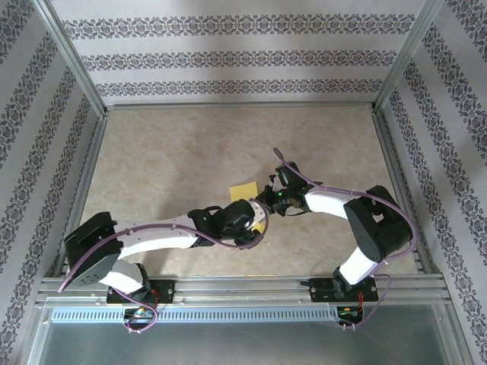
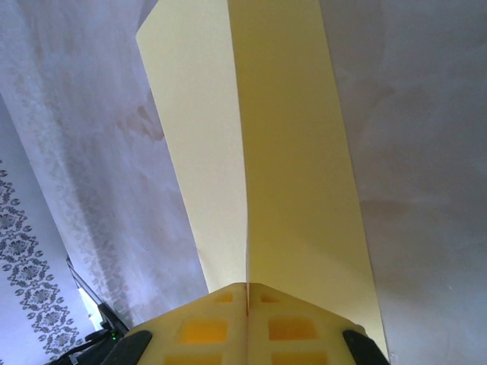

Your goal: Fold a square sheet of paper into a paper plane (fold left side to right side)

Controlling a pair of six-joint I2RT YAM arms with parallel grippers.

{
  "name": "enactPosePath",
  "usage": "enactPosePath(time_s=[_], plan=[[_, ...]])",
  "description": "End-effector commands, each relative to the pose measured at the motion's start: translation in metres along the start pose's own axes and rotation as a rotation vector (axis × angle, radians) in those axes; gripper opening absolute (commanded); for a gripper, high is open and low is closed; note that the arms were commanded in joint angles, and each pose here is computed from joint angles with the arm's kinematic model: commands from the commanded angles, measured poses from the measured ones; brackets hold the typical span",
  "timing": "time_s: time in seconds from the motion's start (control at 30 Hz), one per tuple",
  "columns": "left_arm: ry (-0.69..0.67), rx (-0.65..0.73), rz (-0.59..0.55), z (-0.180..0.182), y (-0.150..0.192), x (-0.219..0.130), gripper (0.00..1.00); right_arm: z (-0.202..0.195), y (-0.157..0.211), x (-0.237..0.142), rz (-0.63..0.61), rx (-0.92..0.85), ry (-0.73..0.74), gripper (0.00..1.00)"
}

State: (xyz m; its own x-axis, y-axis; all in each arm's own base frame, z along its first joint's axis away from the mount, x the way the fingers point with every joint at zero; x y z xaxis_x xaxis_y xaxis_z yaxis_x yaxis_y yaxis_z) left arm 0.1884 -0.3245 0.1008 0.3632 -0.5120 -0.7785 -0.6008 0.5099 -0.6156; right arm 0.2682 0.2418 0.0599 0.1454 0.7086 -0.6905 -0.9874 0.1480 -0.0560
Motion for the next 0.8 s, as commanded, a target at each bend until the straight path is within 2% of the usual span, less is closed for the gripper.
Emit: enactPosePath(time_s=[0.0,0.17,0.33,0.43,0.57,0.67,0.77], plan=[[-0.089,0.088,-0.01,0.001,-0.01,0.007,0.61,0.002,-0.006,-0.005,-0.029,0.015,0.002,0.0],[-0.161,0.125,0.026,0.006,-0.012,0.023,0.63,0.002,-0.005,-0.005,-0.029,0.018,-0.004,0.0],[-0.168,0.129,0.049,0.005,-0.013,0.031,0.61,0.0,-0.004,-0.006,-0.033,0.02,0.004,0.0],[-0.163,0.123,0.048,0.005,-0.013,0.03,0.5,-0.002,-0.004,-0.005,-0.034,0.023,0.007,0.0],[-0.146,0.109,0.041,0.002,-0.014,0.026,0.24,-0.002,-0.005,-0.006,-0.037,0.023,0.009,0.0],[-0.13,0.09,0.026,0.0,-0.016,0.022,0.08,0.0,-0.006,-0.007,-0.041,0.017,0.008,0.0],[-0.112,0.067,0.012,-0.001,-0.019,0.018,0.02,0.001,-0.009,-0.01,-0.051,0.003,0.011,0.0]])
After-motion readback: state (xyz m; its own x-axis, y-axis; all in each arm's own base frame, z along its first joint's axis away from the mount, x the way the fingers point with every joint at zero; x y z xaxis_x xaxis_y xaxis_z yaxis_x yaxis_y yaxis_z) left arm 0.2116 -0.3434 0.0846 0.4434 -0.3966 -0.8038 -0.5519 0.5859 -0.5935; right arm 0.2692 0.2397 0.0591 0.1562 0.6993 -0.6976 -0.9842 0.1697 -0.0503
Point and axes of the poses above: each hand's point on the last joint's axis, 136 mm out from that joint toward the fingers, its own x axis out along the fingers, its own z axis along the line the jaws close on, y = z × x, the point moved 2 cm from there along -x, back along the fingers, and after that the axes turned 8 degrees about -x, right-handed, at the moved point
